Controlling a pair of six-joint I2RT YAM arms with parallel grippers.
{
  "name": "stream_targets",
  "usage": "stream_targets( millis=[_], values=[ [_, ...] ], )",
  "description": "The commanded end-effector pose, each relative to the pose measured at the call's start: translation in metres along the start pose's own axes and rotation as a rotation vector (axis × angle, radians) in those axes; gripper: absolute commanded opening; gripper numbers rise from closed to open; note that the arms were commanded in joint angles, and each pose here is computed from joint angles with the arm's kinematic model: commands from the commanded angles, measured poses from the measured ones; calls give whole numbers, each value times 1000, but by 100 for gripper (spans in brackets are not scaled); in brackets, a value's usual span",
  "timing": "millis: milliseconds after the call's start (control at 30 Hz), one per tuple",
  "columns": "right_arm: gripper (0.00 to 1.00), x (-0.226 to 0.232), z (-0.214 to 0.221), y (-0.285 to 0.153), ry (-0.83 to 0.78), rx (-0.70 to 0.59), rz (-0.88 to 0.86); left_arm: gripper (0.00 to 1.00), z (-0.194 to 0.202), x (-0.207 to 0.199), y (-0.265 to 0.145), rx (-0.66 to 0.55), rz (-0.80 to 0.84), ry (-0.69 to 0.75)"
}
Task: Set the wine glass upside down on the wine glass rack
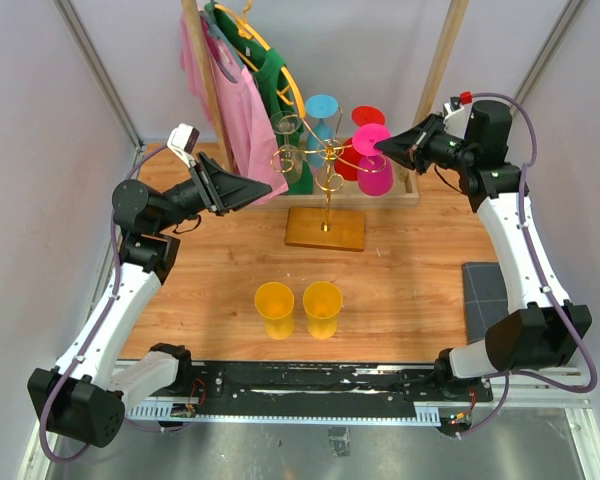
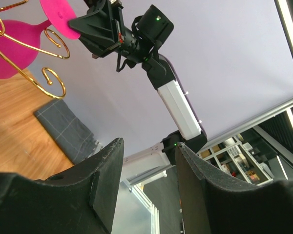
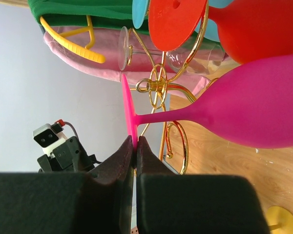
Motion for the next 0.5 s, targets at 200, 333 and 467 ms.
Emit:
stream_targets(
  millis=[200, 333, 467],
  values=[
    [1, 8, 7, 1, -12, 54, -71, 52, 1, -5, -3, 3, 15, 37],
    [1, 5, 11, 2, -5, 72, -68, 52, 1, -4, -3, 1, 12, 33],
    [1, 2, 14, 2, 1, 85, -65, 52, 2, -3, -3, 2, 11, 32]
  ],
)
Point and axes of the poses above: each gripper's point midway between its finger pads, its own y axis out along the fingers, its own x axis along the line the jaws close on, z = x × y, the point moved 10 cm from there along -y, back along the fingers, and after that the axes turned 11 degrees about -y, right-handed, at the moved point
